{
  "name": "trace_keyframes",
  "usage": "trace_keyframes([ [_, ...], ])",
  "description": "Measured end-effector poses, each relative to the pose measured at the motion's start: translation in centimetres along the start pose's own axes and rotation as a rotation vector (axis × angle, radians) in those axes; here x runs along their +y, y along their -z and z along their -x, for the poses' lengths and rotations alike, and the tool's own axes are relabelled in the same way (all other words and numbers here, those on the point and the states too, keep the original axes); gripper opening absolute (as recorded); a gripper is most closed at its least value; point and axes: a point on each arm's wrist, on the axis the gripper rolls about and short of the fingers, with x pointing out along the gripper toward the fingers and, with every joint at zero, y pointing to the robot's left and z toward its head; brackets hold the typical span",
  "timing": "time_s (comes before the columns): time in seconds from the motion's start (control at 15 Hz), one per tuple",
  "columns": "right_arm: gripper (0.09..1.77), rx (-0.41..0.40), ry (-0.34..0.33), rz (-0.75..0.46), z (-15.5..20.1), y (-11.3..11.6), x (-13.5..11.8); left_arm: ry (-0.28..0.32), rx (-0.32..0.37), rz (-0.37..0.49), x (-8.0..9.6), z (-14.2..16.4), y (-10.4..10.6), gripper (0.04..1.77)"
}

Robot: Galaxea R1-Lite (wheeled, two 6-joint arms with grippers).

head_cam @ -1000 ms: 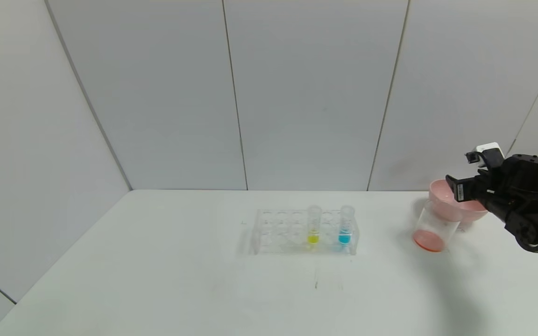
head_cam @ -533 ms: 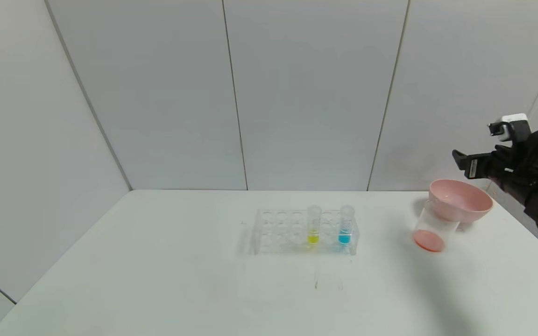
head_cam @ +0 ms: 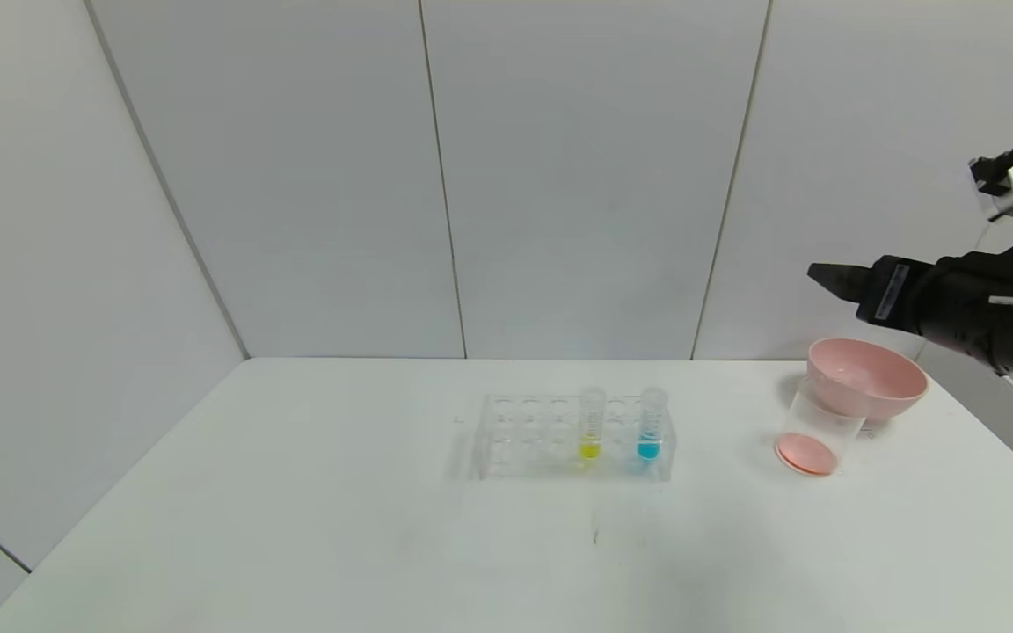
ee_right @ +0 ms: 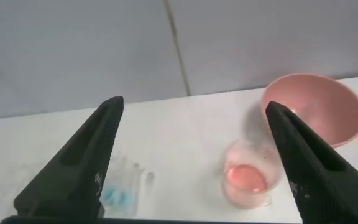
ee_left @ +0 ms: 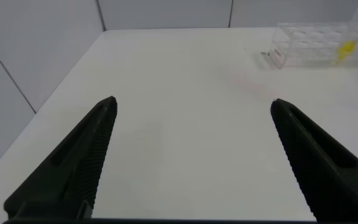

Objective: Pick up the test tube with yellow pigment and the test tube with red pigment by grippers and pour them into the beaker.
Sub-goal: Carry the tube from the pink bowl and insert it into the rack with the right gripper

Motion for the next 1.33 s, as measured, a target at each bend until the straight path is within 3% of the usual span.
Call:
trace_keyframes([
  [0.2,1.66,0.034,-0.120,0.029,5.5,2.5,5.2,0.000,0.000,0.000,0.0,0.0,0.0,1.76],
  [0.47,1.68,-0.006,-0.143,0.053,8.9,7.7,9.3,0.000,0.000,0.000,0.0,0.0,0.0,1.76],
  [0.87,1.70,0.061,-0.162,0.156,7.0,15.7,13.3,0.000,0.000,0.000,0.0,0.0,0.0,1.76],
  [1.33,1.70,0.062,-0.147,0.206,1.7,18.2,18.0,0.000,0.000,0.000,0.0,0.0,0.0,1.76],
])
